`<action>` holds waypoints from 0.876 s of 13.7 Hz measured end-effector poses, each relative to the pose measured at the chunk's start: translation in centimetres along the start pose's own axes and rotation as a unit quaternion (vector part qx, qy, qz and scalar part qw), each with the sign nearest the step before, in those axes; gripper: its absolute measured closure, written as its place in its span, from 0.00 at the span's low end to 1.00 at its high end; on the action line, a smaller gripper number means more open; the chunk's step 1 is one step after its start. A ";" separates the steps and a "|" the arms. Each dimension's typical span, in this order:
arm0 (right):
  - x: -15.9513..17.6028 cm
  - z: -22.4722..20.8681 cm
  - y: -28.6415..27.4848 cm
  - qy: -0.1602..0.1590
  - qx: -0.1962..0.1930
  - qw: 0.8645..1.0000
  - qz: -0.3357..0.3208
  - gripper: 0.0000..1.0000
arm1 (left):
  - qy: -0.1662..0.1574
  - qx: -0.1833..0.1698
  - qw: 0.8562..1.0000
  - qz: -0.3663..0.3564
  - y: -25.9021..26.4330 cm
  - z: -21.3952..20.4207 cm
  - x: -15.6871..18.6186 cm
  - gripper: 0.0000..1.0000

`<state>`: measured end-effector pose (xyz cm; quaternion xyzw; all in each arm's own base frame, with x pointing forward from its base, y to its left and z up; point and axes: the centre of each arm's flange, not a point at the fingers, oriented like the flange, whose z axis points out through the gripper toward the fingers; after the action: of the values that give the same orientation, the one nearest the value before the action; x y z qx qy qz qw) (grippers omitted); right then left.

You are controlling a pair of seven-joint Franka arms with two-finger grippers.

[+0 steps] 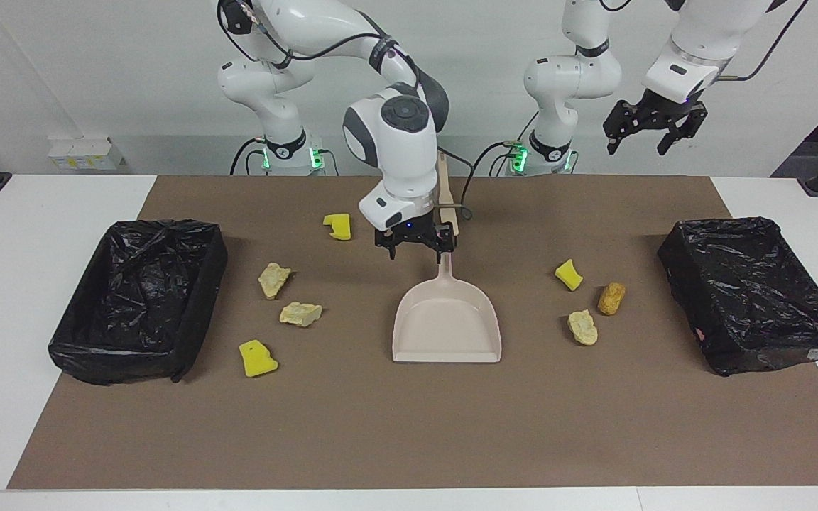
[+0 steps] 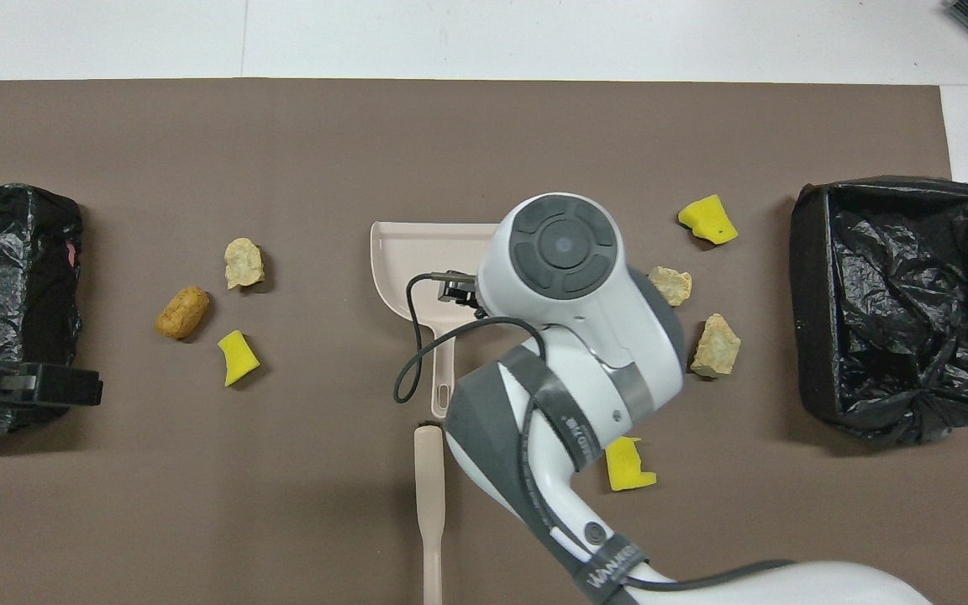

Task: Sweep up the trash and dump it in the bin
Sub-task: 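Reach the right gripper to the dustpan handle and grasp it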

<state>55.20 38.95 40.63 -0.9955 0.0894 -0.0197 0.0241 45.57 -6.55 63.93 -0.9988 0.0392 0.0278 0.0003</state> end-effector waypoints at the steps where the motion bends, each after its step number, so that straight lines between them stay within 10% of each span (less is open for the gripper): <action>1: -0.9 2.3 -1.5 0.001 -0.003 1.000 -0.001 0.00 | 0.000 0.000 1.000 0.000 0.0 0.0 0.0 0.00; 6: -3.2 7.1 -4.3 -0.001 -0.014 1.000 -0.018 0.07 | 0.000 0.000 1.000 0.000 0.0 0.0 0.0 0.00; 12: -2.9 6.7 -4.1 0.010 -0.018 1.000 -0.021 0.59 | 0.000 0.000 1.000 0.000 0.0 0.0 0.0 0.00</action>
<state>53.41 43.78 34.07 -0.9972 0.0686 -0.0285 0.0052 45.57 -6.55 63.93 -0.9989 0.0390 0.0278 0.0003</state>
